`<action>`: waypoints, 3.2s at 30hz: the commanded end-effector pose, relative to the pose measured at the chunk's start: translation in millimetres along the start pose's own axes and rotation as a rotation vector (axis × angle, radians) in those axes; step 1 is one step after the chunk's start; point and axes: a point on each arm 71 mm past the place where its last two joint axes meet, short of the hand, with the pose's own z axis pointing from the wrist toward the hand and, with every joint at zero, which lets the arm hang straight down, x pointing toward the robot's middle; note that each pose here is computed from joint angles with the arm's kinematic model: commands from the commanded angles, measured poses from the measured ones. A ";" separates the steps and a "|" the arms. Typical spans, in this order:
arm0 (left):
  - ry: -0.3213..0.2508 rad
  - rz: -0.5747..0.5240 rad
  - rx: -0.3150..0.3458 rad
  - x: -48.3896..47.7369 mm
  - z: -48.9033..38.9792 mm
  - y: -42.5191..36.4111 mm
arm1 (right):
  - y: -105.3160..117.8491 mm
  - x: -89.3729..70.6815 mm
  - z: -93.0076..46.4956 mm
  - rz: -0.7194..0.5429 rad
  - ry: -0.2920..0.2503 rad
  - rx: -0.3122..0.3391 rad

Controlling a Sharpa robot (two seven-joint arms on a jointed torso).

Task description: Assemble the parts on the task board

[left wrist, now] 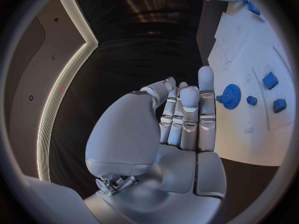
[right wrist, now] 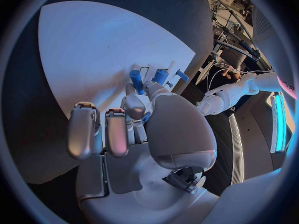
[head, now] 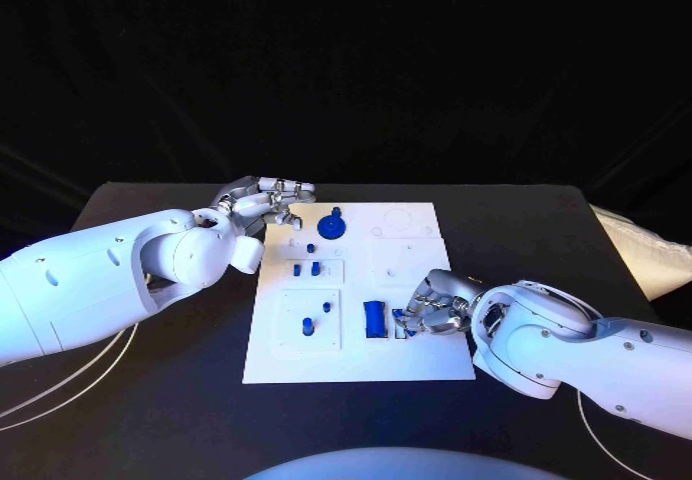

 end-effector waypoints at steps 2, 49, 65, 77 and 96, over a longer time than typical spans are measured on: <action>0.024 -0.006 0.003 3.5 0.4 -0.4 | 0.8 2.8 0.9 -0.019 0.015 0.003; 0.032 -0.001 -0.011 2.7 -0.5 0.5 | -1.5 -3.2 -7.6 -0.040 -0.045 -0.065; -0.033 -0.046 0.047 -1.6 3.2 6.1 | -33.0 -84.0 11.2 0.587 -0.169 -0.332; -0.157 -0.126 0.083 -17.1 15.8 25.2 | -57.3 -126.8 60.2 0.901 -0.282 -0.416; -0.235 -0.053 0.080 -0.9 12.0 42.4 | -46.1 -108.2 72.0 0.951 -0.396 -0.344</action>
